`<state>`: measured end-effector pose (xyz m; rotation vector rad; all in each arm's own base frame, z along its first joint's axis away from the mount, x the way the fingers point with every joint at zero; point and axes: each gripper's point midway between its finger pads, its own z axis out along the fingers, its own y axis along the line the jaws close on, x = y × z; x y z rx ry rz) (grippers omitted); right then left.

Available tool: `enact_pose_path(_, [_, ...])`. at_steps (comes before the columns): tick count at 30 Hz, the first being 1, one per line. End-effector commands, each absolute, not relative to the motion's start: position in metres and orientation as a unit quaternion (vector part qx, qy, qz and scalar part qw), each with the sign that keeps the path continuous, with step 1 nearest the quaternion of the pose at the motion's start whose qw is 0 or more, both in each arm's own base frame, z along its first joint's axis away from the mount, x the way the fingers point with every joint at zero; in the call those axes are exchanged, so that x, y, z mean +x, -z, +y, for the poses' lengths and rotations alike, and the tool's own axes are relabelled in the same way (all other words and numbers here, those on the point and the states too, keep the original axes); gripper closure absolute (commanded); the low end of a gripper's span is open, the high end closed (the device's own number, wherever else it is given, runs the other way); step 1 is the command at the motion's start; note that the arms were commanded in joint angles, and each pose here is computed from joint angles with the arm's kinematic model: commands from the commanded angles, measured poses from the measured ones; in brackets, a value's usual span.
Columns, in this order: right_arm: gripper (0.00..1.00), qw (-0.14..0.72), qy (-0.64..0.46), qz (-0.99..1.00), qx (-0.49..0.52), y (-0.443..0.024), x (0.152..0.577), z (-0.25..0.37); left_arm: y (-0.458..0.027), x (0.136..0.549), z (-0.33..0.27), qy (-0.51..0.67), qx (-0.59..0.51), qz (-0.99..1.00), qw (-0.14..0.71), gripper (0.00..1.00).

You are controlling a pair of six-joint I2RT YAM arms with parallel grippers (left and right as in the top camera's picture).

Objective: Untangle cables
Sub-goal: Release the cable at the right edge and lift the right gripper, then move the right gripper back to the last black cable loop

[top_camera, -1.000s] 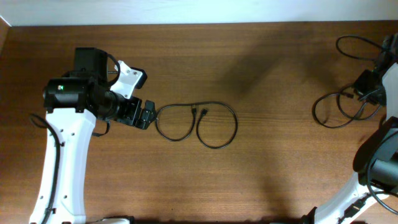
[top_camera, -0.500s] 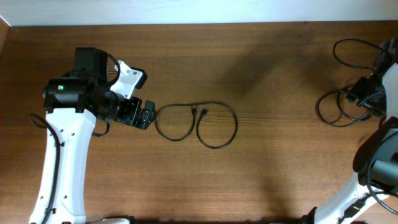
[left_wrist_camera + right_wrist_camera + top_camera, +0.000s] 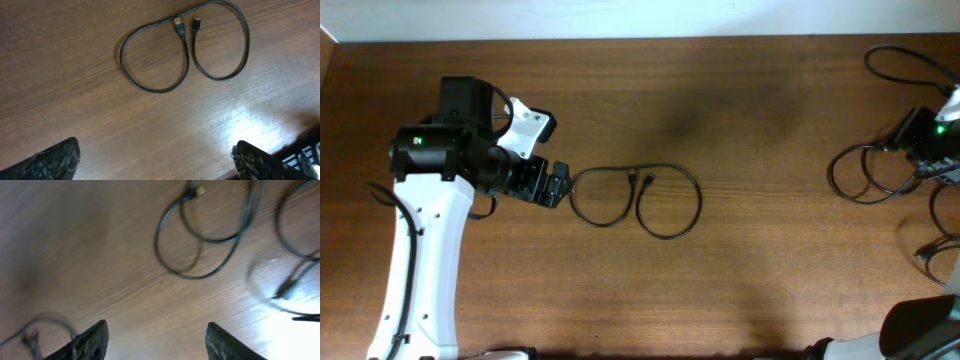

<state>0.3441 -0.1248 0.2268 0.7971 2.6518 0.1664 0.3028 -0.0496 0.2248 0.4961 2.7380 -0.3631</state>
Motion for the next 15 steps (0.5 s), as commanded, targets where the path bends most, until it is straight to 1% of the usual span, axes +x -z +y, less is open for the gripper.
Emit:
enact_pose_path(1, [0.38,0.193,-0.135,0.953,0.191,-0.237,0.349,-0.084,-0.223,0.303,-0.05,0.133,0.179,0.96,0.166,0.01])
enact_pose_path(5, [0.38,0.178,-0.145,0.968,0.098,-0.235,0.354,-0.034,-0.223,0.303,-0.05,0.133,0.179,0.96,0.166,0.01])
enact_pose_path(7, [0.37,0.173,-0.144,0.972,0.069,-0.235,0.355,-0.013,-0.223,0.303,-0.05,0.133,0.179,0.96,0.166,0.01])
enact_pose_path(12, [0.18,0.148,-0.155,0.977,-0.013,-0.224,0.354,0.047,-0.223,0.303,-0.05,0.133,0.179,0.96,0.166,0.01])
enact_pose_path(15, [0.17,0.12,-0.144,0.981,-0.051,-0.205,0.351,0.073,-0.223,0.303,-0.05,0.133,0.179,0.96,0.166,0.01])
